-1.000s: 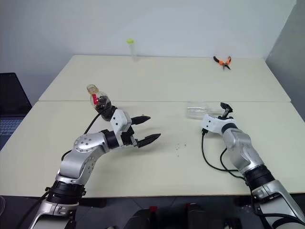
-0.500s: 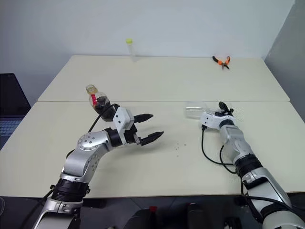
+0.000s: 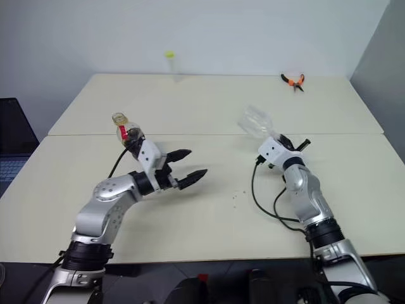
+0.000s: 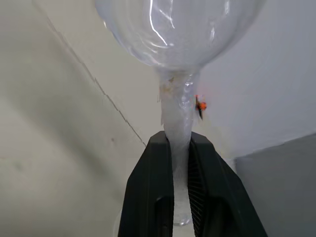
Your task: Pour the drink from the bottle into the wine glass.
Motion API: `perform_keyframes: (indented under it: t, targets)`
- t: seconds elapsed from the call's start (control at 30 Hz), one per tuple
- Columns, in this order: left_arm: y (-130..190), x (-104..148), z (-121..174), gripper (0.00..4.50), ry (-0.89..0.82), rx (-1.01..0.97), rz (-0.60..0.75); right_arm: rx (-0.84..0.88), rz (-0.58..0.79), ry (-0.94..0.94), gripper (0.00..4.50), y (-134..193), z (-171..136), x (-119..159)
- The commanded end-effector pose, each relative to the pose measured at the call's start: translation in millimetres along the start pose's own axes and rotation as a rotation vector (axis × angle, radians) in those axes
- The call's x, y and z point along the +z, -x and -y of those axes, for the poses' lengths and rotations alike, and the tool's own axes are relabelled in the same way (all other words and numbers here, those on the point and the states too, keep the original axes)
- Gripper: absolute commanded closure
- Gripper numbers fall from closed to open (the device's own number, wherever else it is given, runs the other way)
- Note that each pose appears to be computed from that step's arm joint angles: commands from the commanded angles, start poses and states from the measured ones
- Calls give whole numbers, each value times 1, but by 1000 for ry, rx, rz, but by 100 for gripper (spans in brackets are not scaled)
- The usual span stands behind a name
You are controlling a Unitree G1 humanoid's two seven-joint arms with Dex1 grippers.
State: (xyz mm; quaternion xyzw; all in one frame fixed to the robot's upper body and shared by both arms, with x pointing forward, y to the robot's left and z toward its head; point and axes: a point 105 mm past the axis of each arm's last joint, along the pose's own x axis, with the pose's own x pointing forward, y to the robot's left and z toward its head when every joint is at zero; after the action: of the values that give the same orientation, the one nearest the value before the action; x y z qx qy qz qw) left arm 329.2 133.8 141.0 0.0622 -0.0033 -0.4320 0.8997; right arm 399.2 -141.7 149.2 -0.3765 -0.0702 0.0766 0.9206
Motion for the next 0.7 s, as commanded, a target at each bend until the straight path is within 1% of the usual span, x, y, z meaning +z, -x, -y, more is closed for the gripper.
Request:
perform_keyframes:
  t: [0.03,0.07,0.17,0.27,0.5,0.6,0.7]
  targets:
    - [25,10,7,0,26,-96,27,104,230,-408,438,9,-7,43]
    - [31,7,11,0,38,-135,2,170,256,-505,438,11,-17,48]
    - [44,1,21,0,59,-220,-61,280,322,-661,438,13,-41,59]
    - [52,2,26,0,76,-255,-89,357,363,-737,438,9,-66,67]
    - [55,8,36,0,81,-277,-89,494,433,-788,438,7,-106,82]
    - [55,10,38,0,77,-279,-89,541,426,-760,438,13,-118,77]
    - [54,11,39,0,71,-281,-85,569,407,-742,438,19,-125,68]
